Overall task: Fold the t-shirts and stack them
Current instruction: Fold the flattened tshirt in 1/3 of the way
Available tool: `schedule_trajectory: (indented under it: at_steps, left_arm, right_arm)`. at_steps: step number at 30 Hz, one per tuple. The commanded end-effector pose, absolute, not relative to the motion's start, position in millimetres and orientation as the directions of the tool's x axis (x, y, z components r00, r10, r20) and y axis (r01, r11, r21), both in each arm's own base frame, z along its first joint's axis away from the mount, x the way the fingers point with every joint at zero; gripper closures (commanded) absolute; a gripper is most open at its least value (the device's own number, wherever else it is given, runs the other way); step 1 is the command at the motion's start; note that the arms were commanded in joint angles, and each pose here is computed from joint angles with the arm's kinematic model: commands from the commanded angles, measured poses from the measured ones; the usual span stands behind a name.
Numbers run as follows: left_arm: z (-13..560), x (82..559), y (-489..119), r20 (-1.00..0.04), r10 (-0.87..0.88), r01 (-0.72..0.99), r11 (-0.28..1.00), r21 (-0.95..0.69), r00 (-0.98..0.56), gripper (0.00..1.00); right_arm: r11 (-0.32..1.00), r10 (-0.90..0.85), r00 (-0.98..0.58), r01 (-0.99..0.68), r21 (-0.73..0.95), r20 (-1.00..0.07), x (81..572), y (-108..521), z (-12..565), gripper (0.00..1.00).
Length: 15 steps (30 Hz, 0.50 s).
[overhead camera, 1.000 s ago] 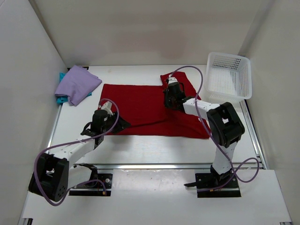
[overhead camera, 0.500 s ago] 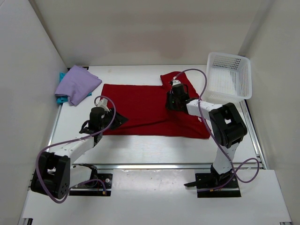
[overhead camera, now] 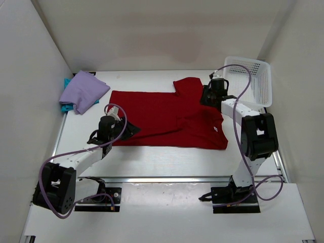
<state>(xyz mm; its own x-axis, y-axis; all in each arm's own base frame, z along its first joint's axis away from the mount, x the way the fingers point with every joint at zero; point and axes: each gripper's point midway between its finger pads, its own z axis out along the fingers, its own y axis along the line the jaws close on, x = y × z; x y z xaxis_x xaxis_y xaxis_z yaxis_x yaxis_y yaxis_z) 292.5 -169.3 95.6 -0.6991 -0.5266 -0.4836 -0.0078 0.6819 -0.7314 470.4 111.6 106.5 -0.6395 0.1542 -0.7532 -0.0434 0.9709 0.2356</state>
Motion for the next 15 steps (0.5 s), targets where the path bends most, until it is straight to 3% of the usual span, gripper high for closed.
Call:
schedule_trajectory:
  at_steps: [1,5,9,15]
  left_arm:
    - [108,298,-177,-0.506,-0.522,0.039,0.668,-0.743,-0.687,0.56]
    - [106,297,-178,-0.494,-0.523,0.034,0.662,-0.749,-0.695,0.55]
    - [102,297,-177,-0.489,-0.521,0.028,0.664,-0.747,-0.7,0.56]
    - [98,293,-180,-0.48,-0.515,0.026,0.662,-0.749,-0.71,0.56]
  right_arm:
    - [0.991,0.077,-0.689,-0.028,0.132,-0.721,472,95,76,0.7]
    - [0.992,0.053,-0.726,-0.04,0.12,-0.686,463,97,56,0.7]
    - [0.995,0.049,-0.752,-0.022,0.1,-0.657,450,95,46,0.85]
    - [0.995,0.058,-0.732,-0.015,0.1,-0.679,420,99,46,0.88]
